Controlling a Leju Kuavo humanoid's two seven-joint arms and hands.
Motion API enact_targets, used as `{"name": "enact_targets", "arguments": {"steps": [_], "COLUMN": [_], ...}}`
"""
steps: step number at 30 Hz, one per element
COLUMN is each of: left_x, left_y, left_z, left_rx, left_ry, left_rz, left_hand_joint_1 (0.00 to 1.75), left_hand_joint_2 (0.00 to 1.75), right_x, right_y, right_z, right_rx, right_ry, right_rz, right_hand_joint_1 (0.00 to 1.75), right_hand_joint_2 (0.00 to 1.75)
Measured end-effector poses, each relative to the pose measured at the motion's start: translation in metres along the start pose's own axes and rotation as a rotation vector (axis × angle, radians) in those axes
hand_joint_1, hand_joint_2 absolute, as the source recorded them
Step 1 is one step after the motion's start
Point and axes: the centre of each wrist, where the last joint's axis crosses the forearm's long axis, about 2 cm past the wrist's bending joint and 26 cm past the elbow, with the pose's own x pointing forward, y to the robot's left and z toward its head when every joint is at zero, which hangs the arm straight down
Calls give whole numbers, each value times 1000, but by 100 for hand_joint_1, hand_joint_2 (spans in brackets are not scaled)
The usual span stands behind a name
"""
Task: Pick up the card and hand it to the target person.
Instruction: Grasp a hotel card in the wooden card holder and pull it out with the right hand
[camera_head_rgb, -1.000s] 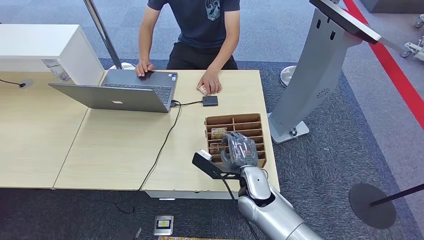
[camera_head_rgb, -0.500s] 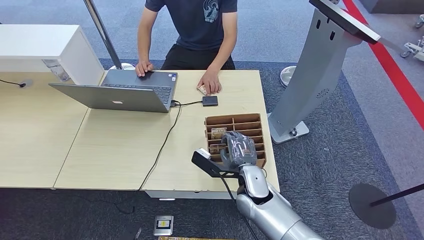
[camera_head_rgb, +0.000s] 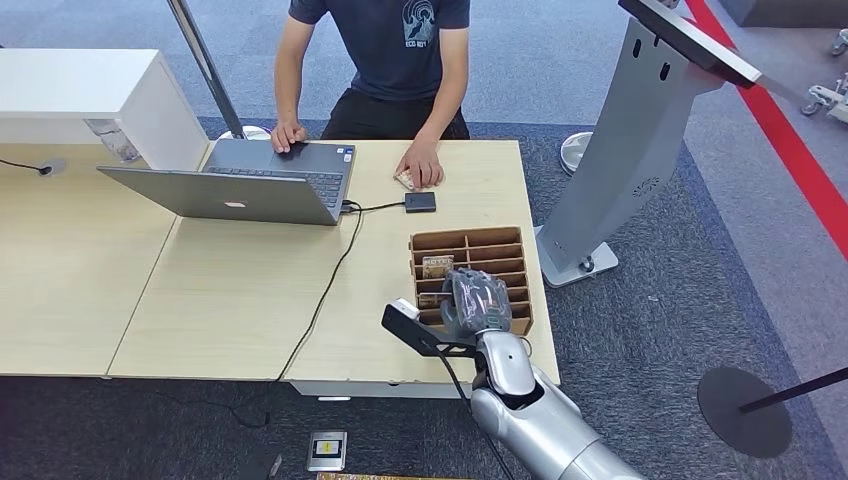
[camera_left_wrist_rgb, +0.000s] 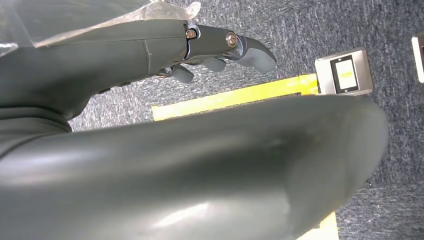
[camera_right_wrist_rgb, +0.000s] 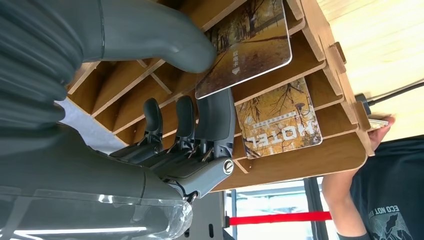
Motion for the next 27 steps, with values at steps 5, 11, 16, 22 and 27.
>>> {"name": "enact_targets", "arguments": {"steps": [5,11,16,22,27], "left_x": [0,1,1,1,1], "left_y": [0,0,0,0,-1], "left_z": [0,0,0,0,0], "left_rx": [1,0,1,23,32], "left_ry": [-1,-2,-3,-1,1], "left_rz": [-2,-5,-4,-31,-38], "left_hand_joint_1": [0,0,0,0,0], "left_hand_joint_2": [0,0,0,0,0], "right_x": [1,1,1,1,1], "right_y": [0,0,1,1,1], "right_z": [0,0,0,0,0], "right_rx": [3,4,11,15,12], "right_ry": [-1,-2,-2,-2,-1], "right_rz": [0,0,2,2,-2], "right_hand_joint_1": [112,137,168,175,175], "right_hand_joint_2": [175,175,175,175,175]}}
